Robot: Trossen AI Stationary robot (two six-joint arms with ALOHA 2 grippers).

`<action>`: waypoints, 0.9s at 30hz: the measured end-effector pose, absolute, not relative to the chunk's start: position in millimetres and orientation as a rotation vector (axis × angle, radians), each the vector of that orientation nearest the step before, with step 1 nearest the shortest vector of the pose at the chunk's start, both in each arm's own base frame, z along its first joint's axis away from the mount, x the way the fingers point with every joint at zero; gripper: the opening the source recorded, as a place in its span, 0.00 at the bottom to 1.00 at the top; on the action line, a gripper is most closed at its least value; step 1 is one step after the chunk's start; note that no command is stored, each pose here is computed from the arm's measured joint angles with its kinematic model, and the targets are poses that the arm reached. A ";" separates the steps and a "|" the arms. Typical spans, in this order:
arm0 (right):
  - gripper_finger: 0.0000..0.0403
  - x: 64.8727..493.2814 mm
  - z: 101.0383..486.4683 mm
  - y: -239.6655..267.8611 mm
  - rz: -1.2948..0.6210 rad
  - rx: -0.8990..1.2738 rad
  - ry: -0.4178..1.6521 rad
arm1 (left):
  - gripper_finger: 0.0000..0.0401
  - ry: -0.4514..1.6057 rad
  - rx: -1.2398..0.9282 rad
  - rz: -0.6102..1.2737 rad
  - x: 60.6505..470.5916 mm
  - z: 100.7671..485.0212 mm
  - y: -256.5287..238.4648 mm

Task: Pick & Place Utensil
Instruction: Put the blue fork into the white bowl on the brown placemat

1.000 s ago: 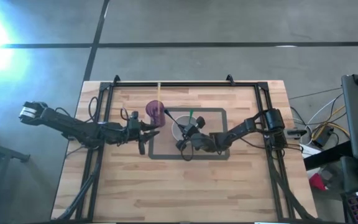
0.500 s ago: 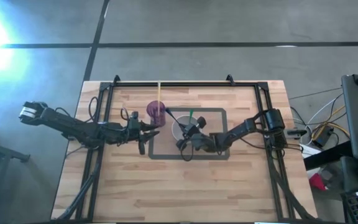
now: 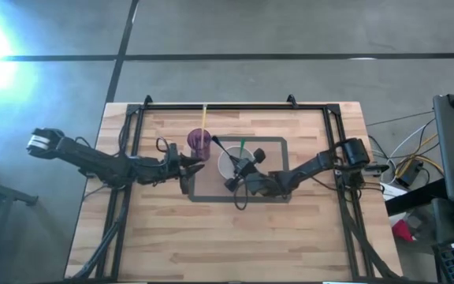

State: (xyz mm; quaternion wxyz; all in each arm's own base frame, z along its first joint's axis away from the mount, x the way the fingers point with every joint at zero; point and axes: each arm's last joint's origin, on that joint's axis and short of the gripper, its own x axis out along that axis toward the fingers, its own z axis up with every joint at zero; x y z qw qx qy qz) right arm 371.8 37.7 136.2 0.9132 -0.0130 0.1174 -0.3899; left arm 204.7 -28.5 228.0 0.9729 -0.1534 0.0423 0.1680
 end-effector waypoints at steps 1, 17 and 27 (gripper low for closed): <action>0.02 370.9 138.4 38.3 -0.801 -0.033 0.241 | 0.28 0.077 -0.312 0.339 206.2 227.8 -28.8; 0.02 360.8 175.1 75.5 -0.696 -0.169 0.106 | 0.28 -0.042 -0.284 0.341 234.2 216.1 -34.1; 0.02 360.2 179.2 80.4 -0.675 -0.171 0.074 | 0.28 -0.142 -0.291 0.307 248.1 208.6 -37.7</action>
